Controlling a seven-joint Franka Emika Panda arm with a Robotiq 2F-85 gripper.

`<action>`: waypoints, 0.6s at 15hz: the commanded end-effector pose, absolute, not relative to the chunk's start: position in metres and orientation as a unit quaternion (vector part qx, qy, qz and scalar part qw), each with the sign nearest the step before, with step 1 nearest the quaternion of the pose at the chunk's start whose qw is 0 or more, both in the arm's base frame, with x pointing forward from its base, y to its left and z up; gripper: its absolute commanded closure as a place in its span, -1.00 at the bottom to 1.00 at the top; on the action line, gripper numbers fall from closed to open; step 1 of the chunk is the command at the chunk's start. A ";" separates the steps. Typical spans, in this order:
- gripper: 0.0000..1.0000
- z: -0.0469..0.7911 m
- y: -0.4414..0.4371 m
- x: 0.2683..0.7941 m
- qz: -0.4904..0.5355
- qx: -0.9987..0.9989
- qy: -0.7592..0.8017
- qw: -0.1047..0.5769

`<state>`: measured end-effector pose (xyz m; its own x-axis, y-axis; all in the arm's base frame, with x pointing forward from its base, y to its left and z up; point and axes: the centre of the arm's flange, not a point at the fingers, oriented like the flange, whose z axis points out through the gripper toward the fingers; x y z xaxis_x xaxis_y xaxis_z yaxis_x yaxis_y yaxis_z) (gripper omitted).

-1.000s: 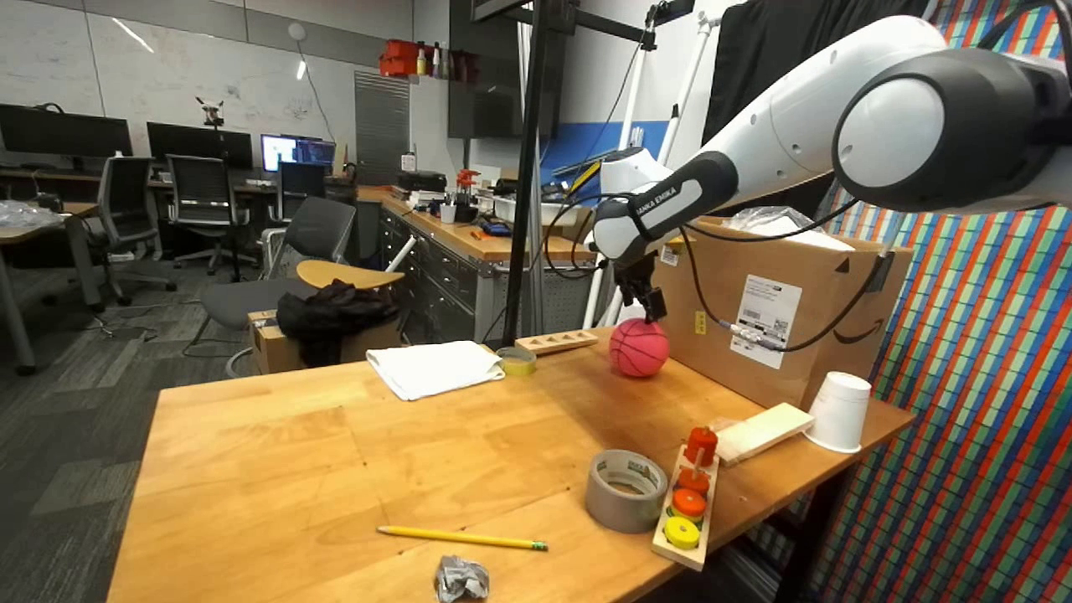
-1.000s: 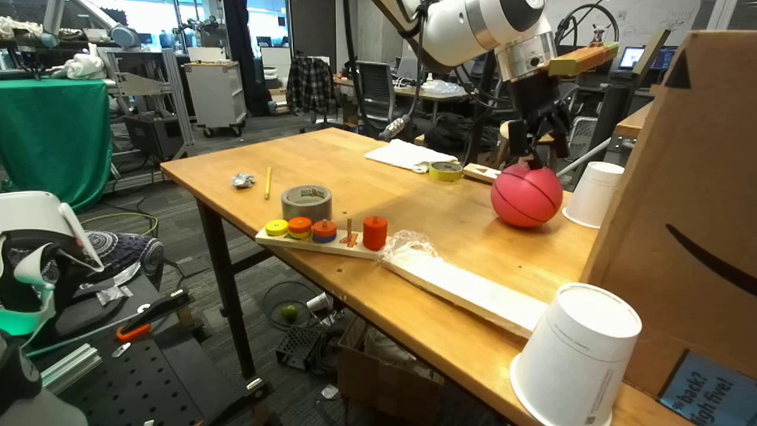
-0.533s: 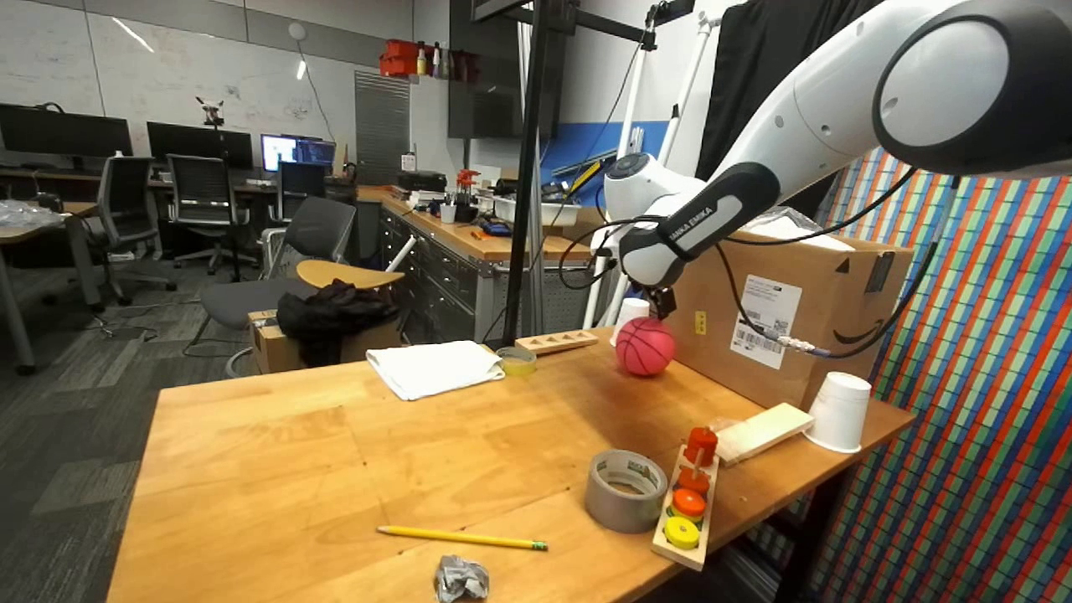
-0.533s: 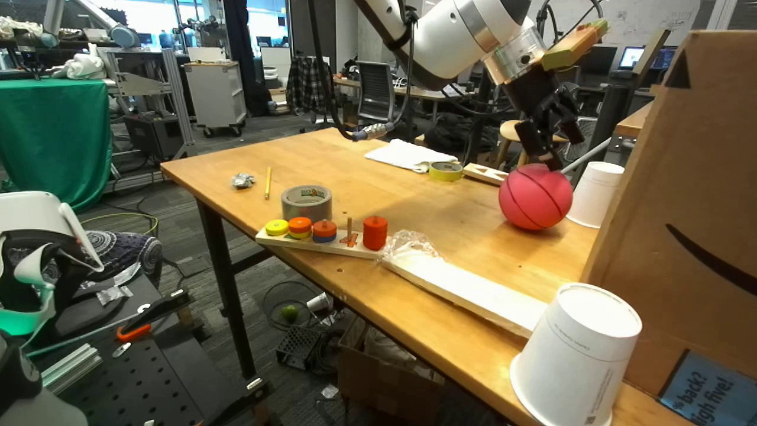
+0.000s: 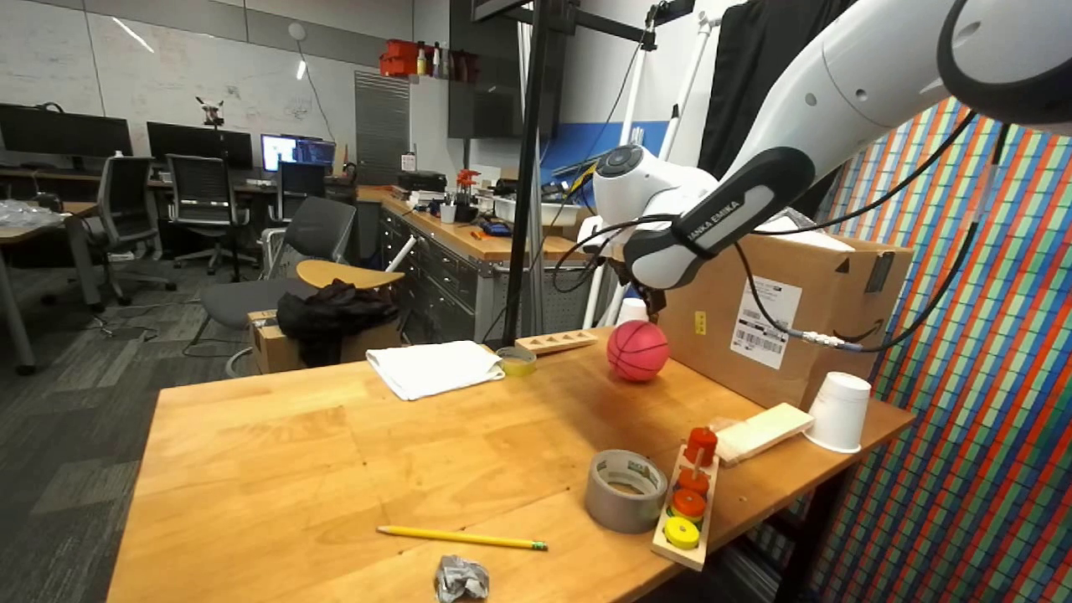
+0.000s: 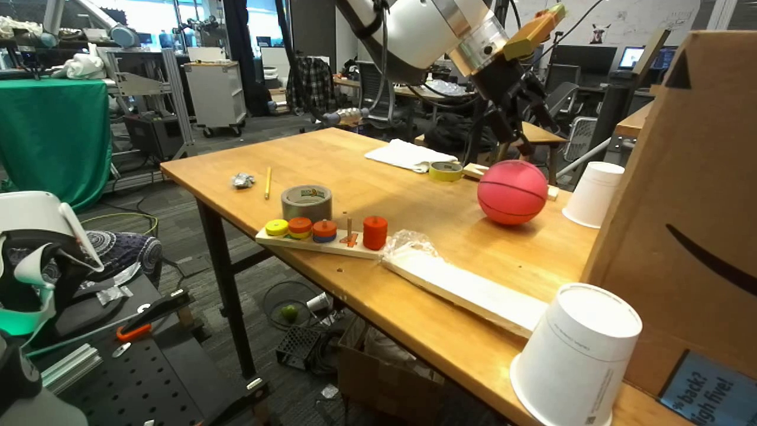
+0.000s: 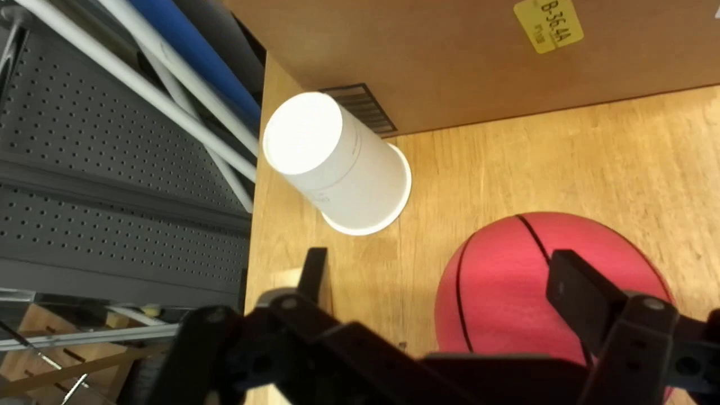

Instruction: Push the basketball between the two cups

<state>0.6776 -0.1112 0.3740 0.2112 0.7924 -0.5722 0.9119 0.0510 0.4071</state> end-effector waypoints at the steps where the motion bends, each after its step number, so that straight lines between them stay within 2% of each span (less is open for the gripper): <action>1: -1.00 0.403 -0.070 0.652 -0.033 0.690 0.635 0.345; 4: -1.00 0.414 -0.034 0.646 -0.008 0.713 0.642 0.281; 9: -1.00 0.412 0.015 0.630 -0.009 0.727 0.676 0.122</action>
<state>0.6436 0.0021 0.3948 0.1391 0.9539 -0.2659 0.9619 -0.0664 0.2653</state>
